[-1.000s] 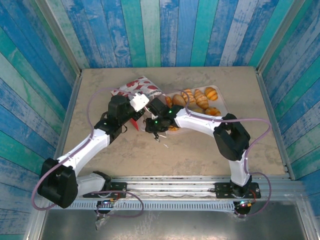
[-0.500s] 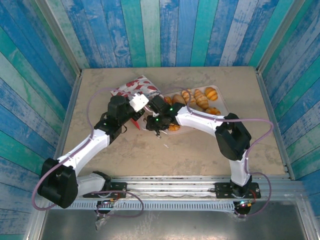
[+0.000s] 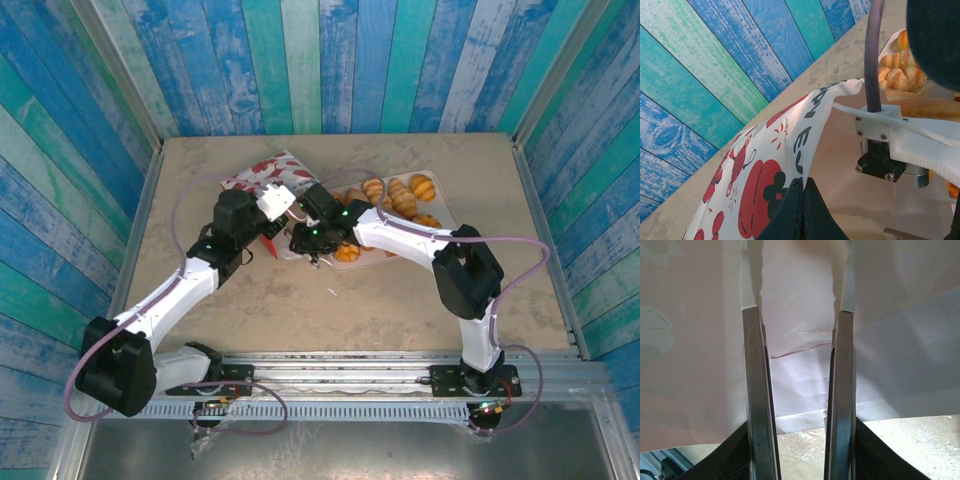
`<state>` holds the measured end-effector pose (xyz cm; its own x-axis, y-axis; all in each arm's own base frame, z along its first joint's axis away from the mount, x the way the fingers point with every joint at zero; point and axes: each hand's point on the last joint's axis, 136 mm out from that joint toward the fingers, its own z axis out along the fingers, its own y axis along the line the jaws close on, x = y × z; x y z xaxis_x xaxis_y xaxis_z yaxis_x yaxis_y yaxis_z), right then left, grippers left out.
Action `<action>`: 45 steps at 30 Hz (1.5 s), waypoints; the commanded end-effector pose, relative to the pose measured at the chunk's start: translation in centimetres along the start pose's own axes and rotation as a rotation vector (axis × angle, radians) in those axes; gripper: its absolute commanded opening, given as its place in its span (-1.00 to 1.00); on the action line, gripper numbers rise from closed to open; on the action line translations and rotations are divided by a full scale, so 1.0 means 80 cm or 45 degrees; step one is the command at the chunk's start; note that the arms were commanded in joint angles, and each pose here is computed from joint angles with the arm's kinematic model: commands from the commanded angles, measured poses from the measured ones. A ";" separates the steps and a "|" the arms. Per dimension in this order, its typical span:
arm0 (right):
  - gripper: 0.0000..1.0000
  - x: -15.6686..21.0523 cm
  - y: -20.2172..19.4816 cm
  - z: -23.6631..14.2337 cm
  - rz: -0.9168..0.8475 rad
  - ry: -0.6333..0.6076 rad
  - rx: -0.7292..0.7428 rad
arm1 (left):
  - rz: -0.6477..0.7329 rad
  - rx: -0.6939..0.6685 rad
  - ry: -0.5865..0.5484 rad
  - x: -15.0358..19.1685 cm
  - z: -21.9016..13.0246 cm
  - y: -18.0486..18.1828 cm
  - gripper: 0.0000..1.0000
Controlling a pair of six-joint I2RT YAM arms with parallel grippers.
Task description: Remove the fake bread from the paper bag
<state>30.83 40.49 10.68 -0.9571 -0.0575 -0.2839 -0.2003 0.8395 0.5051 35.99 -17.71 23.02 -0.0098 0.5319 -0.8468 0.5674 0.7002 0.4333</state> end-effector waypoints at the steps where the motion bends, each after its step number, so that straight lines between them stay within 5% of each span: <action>1: -0.08 -0.034 0.018 -0.003 0.029 -0.092 -0.068 | 0.038 0.103 -0.001 0.001 0.004 -0.022 -0.96; 21: -0.07 -0.041 -0.001 0.037 0.105 -0.044 -0.027 | 0.026 0.131 -0.016 -0.004 0.008 -0.025 -0.97; 34: -0.55 -0.052 0.010 0.026 0.053 -0.058 -0.039 | 0.009 0.076 -0.027 -0.002 0.006 -0.019 -0.98; 45: -0.70 -0.043 0.016 -0.012 0.012 -0.096 -0.049 | -0.043 -0.037 0.026 0.008 0.012 0.001 -1.00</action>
<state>33.40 41.72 10.23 -0.9585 -0.0193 -0.2843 -0.1726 0.8332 0.5253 36.28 -17.68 22.34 -0.0385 0.5343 -0.8444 0.5577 0.7127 0.4255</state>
